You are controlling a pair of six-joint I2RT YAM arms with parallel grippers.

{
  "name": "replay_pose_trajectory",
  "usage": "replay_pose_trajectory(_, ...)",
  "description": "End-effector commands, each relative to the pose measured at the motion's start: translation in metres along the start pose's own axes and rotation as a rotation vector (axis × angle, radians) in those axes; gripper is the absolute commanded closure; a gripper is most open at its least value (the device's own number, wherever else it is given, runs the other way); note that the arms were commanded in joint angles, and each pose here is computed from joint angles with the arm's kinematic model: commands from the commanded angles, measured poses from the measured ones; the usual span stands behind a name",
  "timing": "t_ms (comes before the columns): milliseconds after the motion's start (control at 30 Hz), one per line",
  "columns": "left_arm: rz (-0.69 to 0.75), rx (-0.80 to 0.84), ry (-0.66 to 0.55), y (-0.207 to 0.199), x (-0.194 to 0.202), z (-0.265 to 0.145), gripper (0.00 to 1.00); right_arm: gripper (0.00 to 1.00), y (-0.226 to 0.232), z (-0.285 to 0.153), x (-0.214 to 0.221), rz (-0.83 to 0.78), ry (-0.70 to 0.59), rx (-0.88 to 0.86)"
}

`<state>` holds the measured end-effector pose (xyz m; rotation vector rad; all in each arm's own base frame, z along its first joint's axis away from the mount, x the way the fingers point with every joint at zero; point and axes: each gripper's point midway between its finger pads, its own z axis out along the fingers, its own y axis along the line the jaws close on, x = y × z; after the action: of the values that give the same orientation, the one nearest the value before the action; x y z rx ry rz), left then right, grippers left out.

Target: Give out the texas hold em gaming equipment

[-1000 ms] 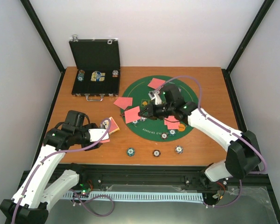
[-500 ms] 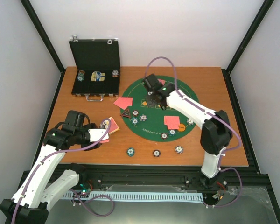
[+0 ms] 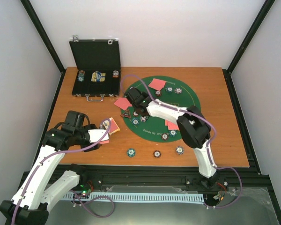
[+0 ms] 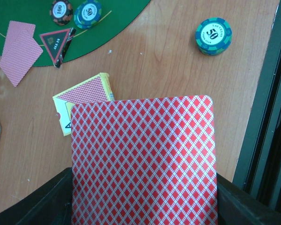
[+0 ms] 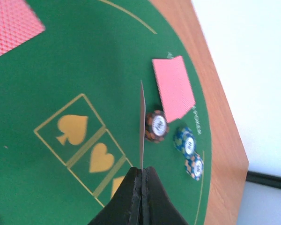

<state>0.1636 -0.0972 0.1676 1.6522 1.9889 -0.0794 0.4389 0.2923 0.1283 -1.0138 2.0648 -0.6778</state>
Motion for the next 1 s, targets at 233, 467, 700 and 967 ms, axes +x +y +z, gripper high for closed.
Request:
replay_pose_trajectory(233, 0.001, -0.020, -0.035, 0.006, -0.013, -0.016, 0.62, 0.97, 0.038, 0.029, 0.003, -0.149, -0.018, 0.064)
replay_pose_trajectory(467, 0.011, -0.024, -0.036, 0.007, -0.014, -0.019, 0.62, 0.97, 0.057, 0.039, 0.017, -0.203, 0.012, 0.050)
replay_pose_trajectory(700, 0.010, -0.005, -0.049, 0.007, -0.019, -0.022, 0.62, 0.97, 0.069, 0.036, 0.021, -0.204, 0.025, -0.017)
replay_pose_trajectory(967, 0.022, -0.018, -0.062, 0.008, -0.022, -0.024, 0.61, 0.44, 0.061, 0.018, 0.023, -0.096, 0.024, -0.095)
